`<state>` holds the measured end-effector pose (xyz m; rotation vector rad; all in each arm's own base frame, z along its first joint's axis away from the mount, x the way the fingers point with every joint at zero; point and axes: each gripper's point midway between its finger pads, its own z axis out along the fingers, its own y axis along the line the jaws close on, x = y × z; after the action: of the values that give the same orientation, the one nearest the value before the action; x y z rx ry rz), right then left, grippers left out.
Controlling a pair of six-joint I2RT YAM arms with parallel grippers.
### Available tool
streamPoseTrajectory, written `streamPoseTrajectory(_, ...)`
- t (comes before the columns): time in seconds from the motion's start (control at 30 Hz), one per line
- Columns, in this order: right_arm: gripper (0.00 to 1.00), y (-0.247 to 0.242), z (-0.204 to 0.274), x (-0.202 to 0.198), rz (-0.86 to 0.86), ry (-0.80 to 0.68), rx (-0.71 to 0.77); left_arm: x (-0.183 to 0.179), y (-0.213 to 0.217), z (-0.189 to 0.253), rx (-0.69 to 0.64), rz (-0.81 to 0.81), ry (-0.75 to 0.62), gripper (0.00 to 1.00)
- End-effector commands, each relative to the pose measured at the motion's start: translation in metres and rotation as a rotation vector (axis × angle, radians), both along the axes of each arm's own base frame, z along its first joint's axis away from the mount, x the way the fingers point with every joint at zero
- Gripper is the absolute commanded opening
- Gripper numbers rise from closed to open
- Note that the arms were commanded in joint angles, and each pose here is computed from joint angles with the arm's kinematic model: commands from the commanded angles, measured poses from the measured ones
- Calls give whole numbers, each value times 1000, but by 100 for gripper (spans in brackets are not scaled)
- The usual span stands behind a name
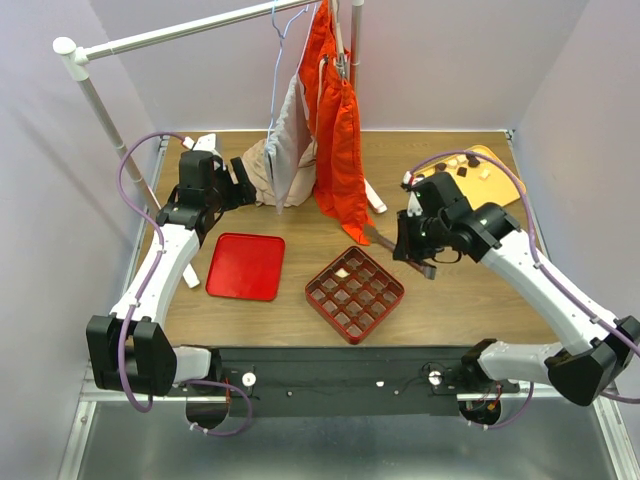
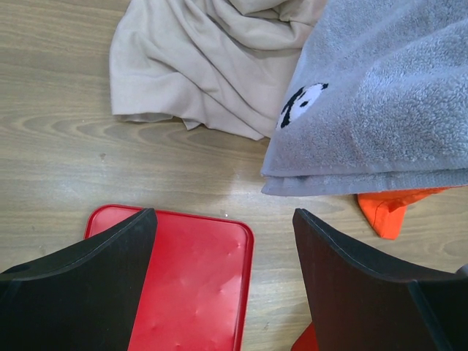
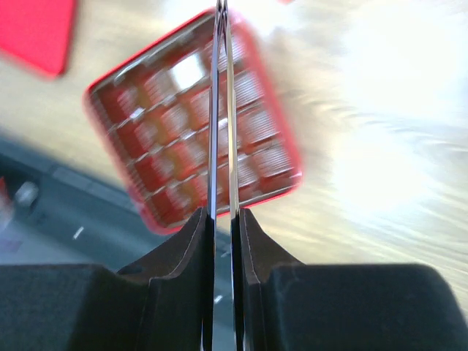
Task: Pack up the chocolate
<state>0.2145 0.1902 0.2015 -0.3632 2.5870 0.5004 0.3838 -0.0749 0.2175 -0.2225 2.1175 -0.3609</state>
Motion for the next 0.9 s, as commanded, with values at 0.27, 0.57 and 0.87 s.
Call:
streamPoseTrajectory(0.27, 24, -124, 11, 86, -467, -177, -275, -7, 9, 4, 58, 5, -2, 85)
streamPoseTrajectory(0.57, 25, -145, -23, 163, -635, -197, -221, -8, 3, -4, 42, -23, 17, 85)
streamPoseTrajectory(0.87, 33, -149, -53, 207, -672, -168, -233, -4, 9, -10, 76, -6, 29, 85)
